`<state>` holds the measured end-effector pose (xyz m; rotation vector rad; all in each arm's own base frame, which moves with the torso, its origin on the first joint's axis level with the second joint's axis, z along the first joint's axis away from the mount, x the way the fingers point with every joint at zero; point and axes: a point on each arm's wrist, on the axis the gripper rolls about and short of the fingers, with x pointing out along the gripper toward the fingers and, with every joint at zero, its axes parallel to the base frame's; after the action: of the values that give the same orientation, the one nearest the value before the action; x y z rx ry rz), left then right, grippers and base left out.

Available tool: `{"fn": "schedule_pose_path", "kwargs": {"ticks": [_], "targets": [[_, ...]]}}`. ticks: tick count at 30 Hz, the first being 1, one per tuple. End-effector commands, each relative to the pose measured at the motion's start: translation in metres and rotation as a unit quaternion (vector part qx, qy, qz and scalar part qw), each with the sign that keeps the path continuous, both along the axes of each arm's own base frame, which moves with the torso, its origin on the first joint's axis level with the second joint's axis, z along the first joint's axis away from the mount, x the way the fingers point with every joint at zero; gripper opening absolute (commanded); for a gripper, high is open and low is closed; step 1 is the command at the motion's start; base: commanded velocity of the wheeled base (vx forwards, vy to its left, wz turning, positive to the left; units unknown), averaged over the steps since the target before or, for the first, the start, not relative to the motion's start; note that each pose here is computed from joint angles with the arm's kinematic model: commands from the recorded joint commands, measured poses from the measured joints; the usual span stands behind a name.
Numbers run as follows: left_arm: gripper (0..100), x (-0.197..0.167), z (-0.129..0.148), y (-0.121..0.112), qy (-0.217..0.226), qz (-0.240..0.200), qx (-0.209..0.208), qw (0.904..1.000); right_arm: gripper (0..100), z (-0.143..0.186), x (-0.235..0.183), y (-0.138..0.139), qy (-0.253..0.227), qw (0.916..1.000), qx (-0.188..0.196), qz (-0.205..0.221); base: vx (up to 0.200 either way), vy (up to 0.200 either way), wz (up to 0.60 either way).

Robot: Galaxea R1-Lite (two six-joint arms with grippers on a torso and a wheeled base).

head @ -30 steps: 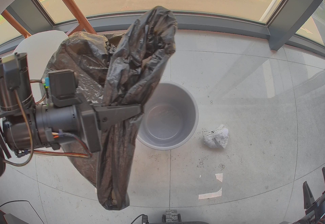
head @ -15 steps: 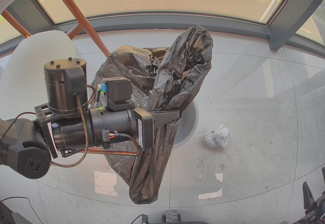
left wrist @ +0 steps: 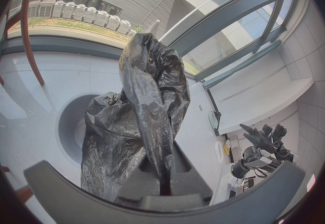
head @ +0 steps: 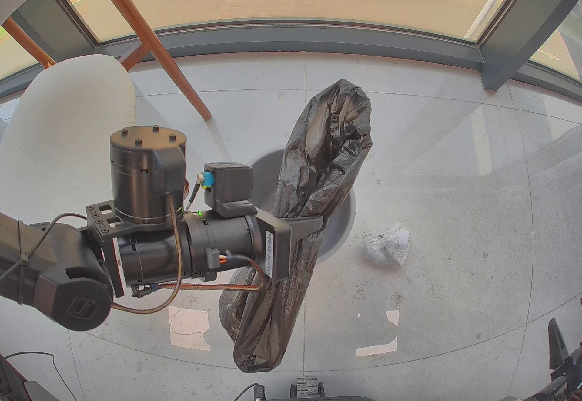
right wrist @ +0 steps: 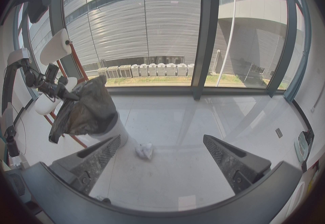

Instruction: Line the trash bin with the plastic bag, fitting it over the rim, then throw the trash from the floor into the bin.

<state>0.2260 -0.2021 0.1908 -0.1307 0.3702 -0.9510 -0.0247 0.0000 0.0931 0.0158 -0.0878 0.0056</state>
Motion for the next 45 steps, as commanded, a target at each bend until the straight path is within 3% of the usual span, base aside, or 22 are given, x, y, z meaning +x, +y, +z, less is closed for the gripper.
{"fn": "schedule_pose_path", "kwargs": {"ticks": [1, 3, 6, 8, 9, 10, 13, 14, 15, 17, 19, 31, 45], "targets": [[0, -0.003, -0.007, 0.000, 0.001, 0.010, 0.013, 0.9999, 100, 0.057, 0.008, -0.003, -0.036, 0.9972, 0.015, 0.064, 0.000, 0.000, 0.00], [0, -0.003, -0.008, 0.001, -0.004, 0.020, 0.020, 0.9996, 100, 0.063, 0.014, -0.003, -0.010, 0.9895, 0.053, 0.134, 0.000, 0.000, 0.00], [0, -0.004, -0.009, 0.002, -0.018, 0.027, 0.035, 0.9989, 100, 0.069, 0.036, 0.006, 0.084, 0.9613, 0.081, 0.250, 0.000, 0.000, 0.00], [0, -0.004, -0.010, 0.002, -0.031, 0.028, 0.046, 0.9981, 100, 0.072, 0.050, 0.018, 0.140, 0.9415, 0.091, 0.293, 0.000, 0.000, 0.00], [0, -0.004, -0.010, 0.002, -0.031, 0.028, 0.046, 0.9981, 100, 0.072, 0.050, 0.018, 0.140, 0.9415, 0.091, 0.293, 0.000, 0.000, 0.00], [0, -0.004, -0.008, 0.003, -0.047, 0.028, 0.056, 0.9969, 100, 0.082, 0.063, 0.032, 0.188, 0.9236, 0.116, 0.313, 0.000, 0.000, 0.00], [0, -0.004, -0.005, 0.003, -0.058, 0.028, 0.058, 0.9962, 100, 0.101, 0.092, 0.057, 0.242, 0.9057, 0.137, 0.320, 0.000, 0.000, 0.00], [0, -0.004, -0.005, 0.003, -0.059, 0.028, 0.059, 0.9961, 100, 0.102, 0.095, 0.060, 0.246, 0.9038, 0.140, 0.321, 0.000, 0.000, 0.00], [0, -0.004, -0.005, 0.003, -0.061, 0.028, 0.058, 0.9961, 100, 0.112, 0.118, 0.077, 0.279, 0.8905, 0.157, 0.324, 0.000, 0.000, 0.00], [0, -0.004, -0.005, 0.003, -0.061, 0.028, 0.058, 0.9961, 100, 0.114, 0.123, 0.081, 0.284, 0.8882, 0.158, 0.325, 0.000, 0.000, 0.00], [0, -0.003, -0.004, 0.003, -0.063, 0.028, 0.058, 0.9960, 100, 0.117, 0.148, 0.099, 0.310, 0.8798, 0.154, 0.325, 0.000, 0.000, 0.00], [0, -0.003, -0.005, 0.004, -0.064, 0.042, 0.061, 0.9953, 100, 0.129, 0.236, 0.170, 0.323, 0.8775, 0.147, 0.322, 0.000, 0.000, 0.00], [0, -0.001, -0.007, 0.002, -0.062, 0.043, 0.062, 0.9952, 100, 0.123, 0.278, 0.209, 0.323, 0.8802, 0.142, 0.317, 0.000, 0.000, 0.00]]}}
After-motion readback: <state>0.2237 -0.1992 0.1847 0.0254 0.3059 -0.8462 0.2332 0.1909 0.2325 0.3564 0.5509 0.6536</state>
